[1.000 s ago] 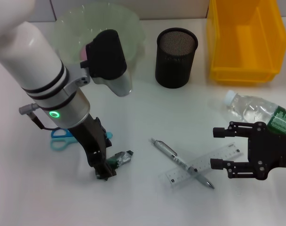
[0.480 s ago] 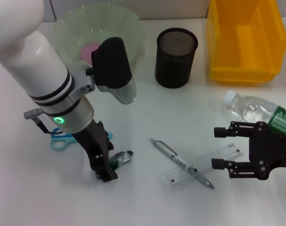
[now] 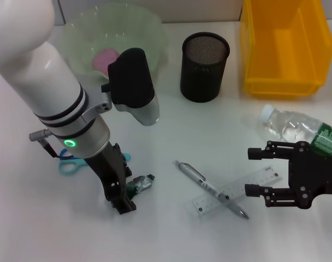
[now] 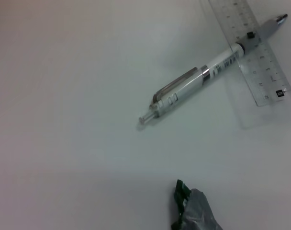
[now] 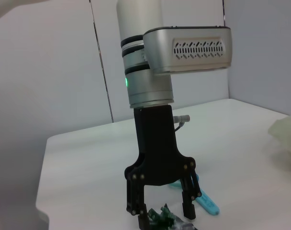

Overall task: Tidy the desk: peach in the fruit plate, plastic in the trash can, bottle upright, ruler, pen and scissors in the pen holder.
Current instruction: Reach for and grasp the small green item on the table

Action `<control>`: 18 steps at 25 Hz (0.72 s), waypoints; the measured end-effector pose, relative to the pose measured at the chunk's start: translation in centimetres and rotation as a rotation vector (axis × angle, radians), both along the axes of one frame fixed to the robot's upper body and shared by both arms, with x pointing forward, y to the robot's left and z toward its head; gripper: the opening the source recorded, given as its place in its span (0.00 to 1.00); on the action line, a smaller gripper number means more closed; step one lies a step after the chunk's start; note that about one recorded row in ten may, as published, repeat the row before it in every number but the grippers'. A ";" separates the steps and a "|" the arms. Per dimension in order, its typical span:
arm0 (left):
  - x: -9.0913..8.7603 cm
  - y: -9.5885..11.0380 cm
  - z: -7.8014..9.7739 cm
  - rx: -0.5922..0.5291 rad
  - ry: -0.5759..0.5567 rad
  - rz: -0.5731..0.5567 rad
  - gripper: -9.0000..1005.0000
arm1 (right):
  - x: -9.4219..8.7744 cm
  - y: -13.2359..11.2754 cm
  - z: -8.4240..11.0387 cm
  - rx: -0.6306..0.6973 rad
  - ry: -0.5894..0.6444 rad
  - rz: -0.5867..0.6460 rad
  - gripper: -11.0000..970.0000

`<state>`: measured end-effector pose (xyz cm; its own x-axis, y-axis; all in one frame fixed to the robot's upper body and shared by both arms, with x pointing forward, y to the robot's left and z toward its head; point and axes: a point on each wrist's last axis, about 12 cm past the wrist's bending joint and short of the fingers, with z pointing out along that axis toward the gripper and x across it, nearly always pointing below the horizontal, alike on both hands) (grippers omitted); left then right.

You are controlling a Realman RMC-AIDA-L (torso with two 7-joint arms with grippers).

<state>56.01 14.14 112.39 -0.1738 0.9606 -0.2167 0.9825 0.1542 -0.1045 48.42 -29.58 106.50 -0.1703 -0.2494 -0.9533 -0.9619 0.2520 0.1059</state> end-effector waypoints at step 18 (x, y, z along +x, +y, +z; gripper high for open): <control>-0.1 -0.1 0.0 0.006 0.000 -0.008 0.79 | 0.0 0.1 0.0 0.003 0.001 0.001 0.76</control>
